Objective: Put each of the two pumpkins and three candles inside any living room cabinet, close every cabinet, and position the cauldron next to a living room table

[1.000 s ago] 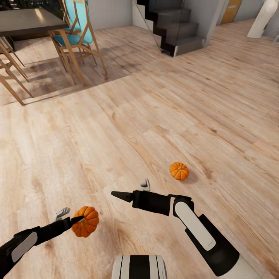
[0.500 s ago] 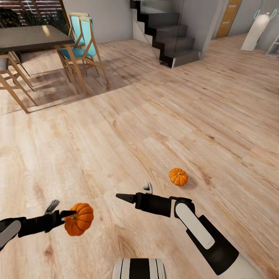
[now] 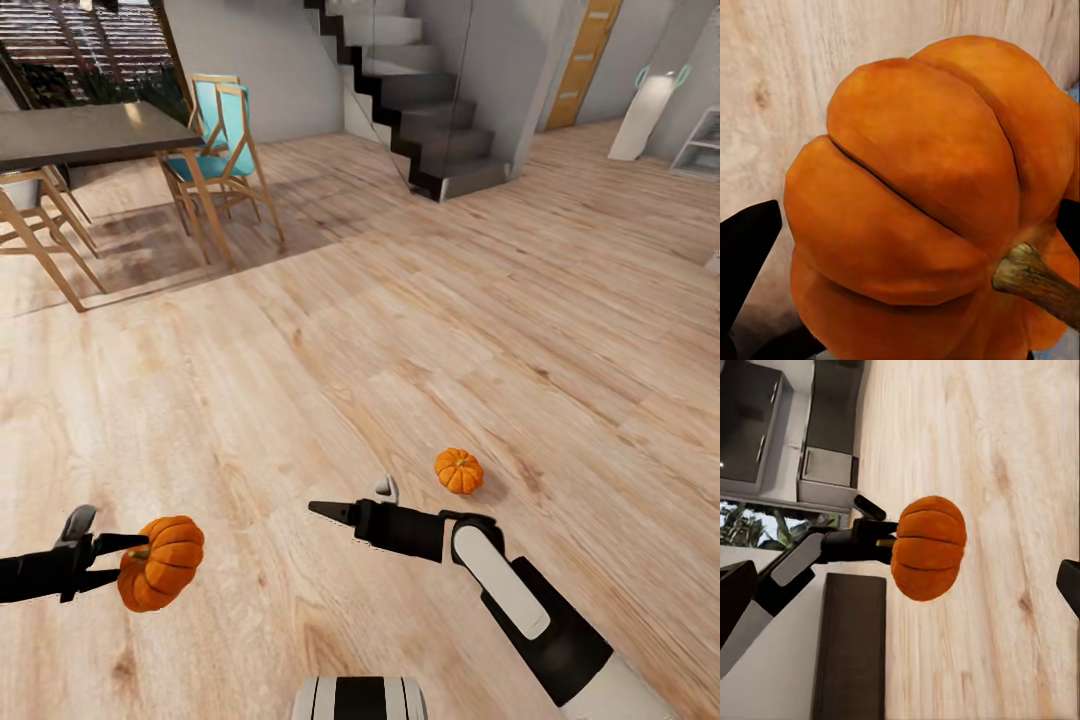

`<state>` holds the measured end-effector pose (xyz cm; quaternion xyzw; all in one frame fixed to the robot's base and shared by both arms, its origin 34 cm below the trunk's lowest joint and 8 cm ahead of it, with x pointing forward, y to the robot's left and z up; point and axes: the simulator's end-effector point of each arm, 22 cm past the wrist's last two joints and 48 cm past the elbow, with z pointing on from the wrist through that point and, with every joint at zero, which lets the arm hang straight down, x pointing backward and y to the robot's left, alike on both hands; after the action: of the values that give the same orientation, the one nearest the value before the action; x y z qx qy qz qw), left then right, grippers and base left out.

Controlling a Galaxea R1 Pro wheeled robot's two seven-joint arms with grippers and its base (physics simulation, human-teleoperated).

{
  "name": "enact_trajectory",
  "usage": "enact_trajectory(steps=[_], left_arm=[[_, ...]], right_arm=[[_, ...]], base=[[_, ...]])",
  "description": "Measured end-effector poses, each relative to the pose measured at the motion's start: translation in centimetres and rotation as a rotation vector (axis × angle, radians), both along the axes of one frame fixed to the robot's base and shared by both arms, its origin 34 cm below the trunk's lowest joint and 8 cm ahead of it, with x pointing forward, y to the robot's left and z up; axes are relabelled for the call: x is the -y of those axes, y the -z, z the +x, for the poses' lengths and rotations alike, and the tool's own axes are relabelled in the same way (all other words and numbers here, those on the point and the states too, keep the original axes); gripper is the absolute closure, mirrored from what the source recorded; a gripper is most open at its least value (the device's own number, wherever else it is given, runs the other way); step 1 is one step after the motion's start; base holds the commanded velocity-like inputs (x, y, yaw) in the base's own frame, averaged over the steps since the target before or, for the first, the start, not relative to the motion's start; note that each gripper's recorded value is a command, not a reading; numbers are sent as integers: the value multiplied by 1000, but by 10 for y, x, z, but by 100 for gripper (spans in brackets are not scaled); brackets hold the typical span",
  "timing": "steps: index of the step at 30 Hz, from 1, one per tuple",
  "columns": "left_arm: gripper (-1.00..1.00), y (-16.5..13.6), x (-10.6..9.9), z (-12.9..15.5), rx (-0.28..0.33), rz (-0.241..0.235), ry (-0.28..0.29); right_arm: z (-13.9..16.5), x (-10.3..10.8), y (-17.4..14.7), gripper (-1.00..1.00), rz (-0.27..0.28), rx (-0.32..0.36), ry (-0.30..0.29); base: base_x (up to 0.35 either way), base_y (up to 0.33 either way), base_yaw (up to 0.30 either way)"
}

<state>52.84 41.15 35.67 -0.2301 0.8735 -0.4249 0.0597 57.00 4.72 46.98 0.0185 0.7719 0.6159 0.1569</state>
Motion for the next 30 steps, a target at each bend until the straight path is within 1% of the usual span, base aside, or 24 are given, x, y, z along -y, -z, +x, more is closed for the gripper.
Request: enact_trajectory(steps=[2, 4, 8, 14, 22, 30], left_arm=[[100, -13, -4, 2, 21, -21, 0], [100, -27, -3, 5, 45, -56, -6], [100, -40, -3, 7, 69, -72, -2], [100, -52, -2, 9, 96, -78, 1], [100, -69, -2, 12, 128, -82, 1], [100, -84, -2, 14, 159, -82, 0]], right_arm=[[6, 6, -2, -100, -3, 3, 19], [12, 12, -5, -100, -3, 7, 39], [17, 16, -12, -100, -4, 19, 53], [18, 18, -22, -100, -6, 36, 58], [19, 21, -30, -100, -3, 38, 67], [19, 21, -47, -100, -1, 69, 68]], base=[[0, 0, 0], [0, 0, 0], [0, 0, 0], [0, 0, 0], [0, 0, 0], [0, 0, 0]])
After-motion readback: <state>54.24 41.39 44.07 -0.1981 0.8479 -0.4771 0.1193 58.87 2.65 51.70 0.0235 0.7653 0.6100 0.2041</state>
